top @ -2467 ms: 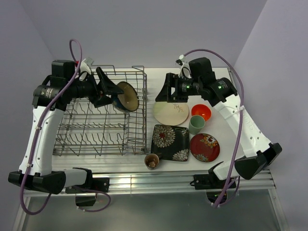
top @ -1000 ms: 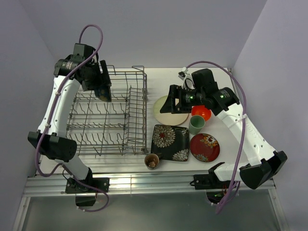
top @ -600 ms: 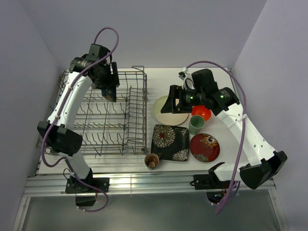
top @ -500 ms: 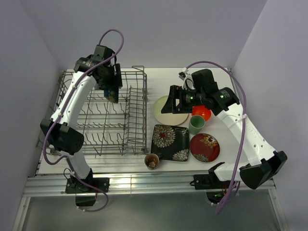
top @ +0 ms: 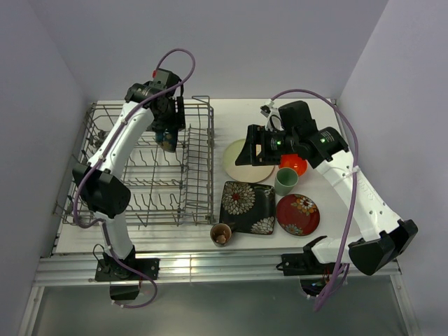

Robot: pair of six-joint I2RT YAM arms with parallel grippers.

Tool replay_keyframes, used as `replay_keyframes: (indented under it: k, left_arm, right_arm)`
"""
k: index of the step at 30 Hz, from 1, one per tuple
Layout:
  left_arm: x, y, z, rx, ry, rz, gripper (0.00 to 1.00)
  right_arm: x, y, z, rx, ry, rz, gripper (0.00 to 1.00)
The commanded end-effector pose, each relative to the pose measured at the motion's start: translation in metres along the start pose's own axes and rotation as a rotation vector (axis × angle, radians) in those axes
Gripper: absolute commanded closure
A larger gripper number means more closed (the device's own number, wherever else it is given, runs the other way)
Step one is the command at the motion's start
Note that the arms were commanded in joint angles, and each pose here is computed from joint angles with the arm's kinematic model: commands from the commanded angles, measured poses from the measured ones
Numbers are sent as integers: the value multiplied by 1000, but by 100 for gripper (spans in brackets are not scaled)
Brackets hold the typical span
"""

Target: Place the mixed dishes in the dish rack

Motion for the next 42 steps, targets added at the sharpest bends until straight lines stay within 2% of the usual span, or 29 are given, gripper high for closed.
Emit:
replay_keyframes:
  k: [1, 10, 17, 32, 38, 39, 42]
  left_arm:
    - [1, -10, -20, -89, -28, -26, 100]
    - [6, 12, -11, -60, -21, -85, 100]
    - [-3, 25, -9, -42, -10, -64, 100]
    - [-17, 73, 31, 130, 33, -70, 100]
    - [-19, 82, 35, 138, 33, -68, 100]
    - [-19, 84, 35, 139, 34, -70, 98]
    - [-19, 87, 34, 136, 35, -72, 82]
  right_arm:
    - [2, -10, -2, -35, -29, -11, 22]
    - [-5, -13, -3, -47, 5, -9, 21]
    - [-4, -25, -6, -72, 27, -2, 22]
    - [-12, -49, 2, -129, 66, 11, 22]
    - [-20, -53, 9, -139, 77, 18, 22]
    - [-21, -53, 10, -140, 80, 22, 22]
    - [-25, -52, 12, -141, 82, 30, 22]
Point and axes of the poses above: each gripper's point midway between its finger pads, its own y axis out along the fingers, its own x axis along the line the jaws close on, z = x × y, the point moved 1 cm from there along -y, back along the fingers, and after that the axes turned 10 degrees about y, right-handed, at the moved point
